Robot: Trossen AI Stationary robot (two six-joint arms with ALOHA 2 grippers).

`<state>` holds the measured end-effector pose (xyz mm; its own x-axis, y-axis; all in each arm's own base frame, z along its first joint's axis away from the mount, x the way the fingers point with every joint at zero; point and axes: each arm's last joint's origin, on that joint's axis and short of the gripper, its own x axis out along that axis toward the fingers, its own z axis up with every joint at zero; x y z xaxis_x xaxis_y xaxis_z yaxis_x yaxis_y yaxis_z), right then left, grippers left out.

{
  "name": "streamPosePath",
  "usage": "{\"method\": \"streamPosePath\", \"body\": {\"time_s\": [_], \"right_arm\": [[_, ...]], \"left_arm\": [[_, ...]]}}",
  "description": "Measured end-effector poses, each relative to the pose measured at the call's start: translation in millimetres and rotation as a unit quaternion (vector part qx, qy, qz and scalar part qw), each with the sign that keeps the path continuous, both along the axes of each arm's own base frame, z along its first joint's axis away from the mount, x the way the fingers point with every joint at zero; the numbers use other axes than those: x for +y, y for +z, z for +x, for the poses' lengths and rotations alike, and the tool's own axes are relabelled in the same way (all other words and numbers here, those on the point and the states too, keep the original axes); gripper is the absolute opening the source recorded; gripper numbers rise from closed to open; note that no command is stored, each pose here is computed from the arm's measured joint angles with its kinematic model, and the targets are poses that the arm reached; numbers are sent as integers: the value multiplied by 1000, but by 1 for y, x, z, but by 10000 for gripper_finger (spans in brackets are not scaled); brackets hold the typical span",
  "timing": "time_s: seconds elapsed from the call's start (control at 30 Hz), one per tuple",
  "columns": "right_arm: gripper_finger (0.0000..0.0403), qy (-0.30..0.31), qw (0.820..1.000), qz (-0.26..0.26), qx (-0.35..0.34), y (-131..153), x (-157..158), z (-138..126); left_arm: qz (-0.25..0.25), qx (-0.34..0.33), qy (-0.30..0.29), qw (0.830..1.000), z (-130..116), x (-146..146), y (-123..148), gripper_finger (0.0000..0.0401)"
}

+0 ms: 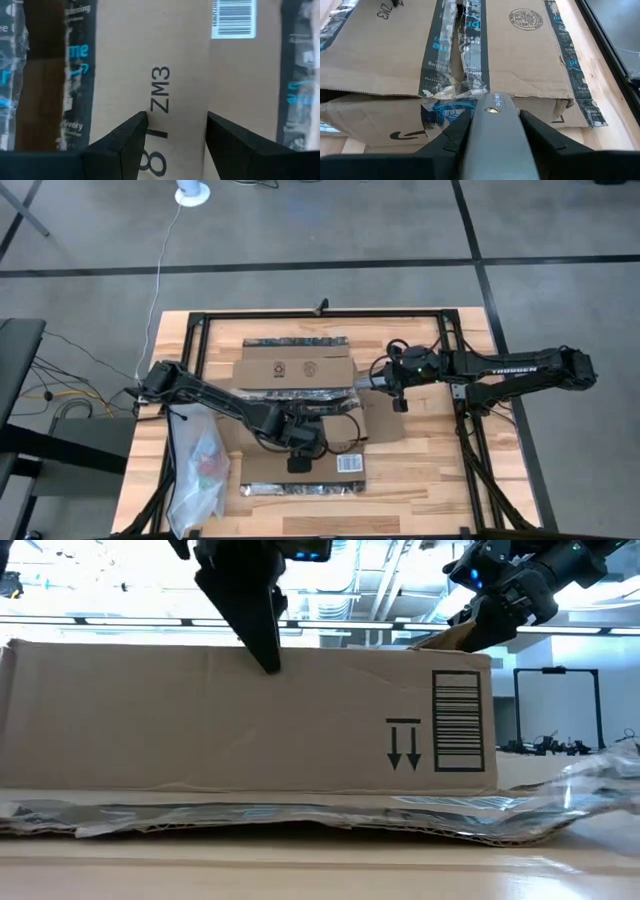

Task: Unpack boxes
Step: Break down the box until it is fully flat

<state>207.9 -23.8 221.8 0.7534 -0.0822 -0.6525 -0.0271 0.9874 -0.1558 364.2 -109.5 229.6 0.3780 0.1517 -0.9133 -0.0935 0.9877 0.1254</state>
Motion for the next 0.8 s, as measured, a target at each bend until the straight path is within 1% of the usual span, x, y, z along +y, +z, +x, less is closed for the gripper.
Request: {"method": "streamPosePath", "body": {"time_s": [0.2,0.37,0.5,0.57,0.63,0.7,0.8], "right_arm": [[116,7,1000,-7,20,-2,9,-2],[116,15,999,8,35,-1,20,-7],[116,18,998,28,53,1,29,-18],[116,22,997,57,53,3,33,-24],[116,35,993,105,48,7,36,-28],[116,49,984,159,55,11,39,-31],[116,49,974,213,59,13,42,-30]], "left_arm": [[-2,-2,47,999,7,24,-3,179],[1,4,64,998,9,38,-3,179],[4,7,78,997,10,48,-4,179],[10,8,82,997,10,53,-4,179],[10,8,82,997,11,56,-4,179],[3,6,81,997,12,58,-4,179],[-1,-1,79,997,14,61,-4,179]]}}
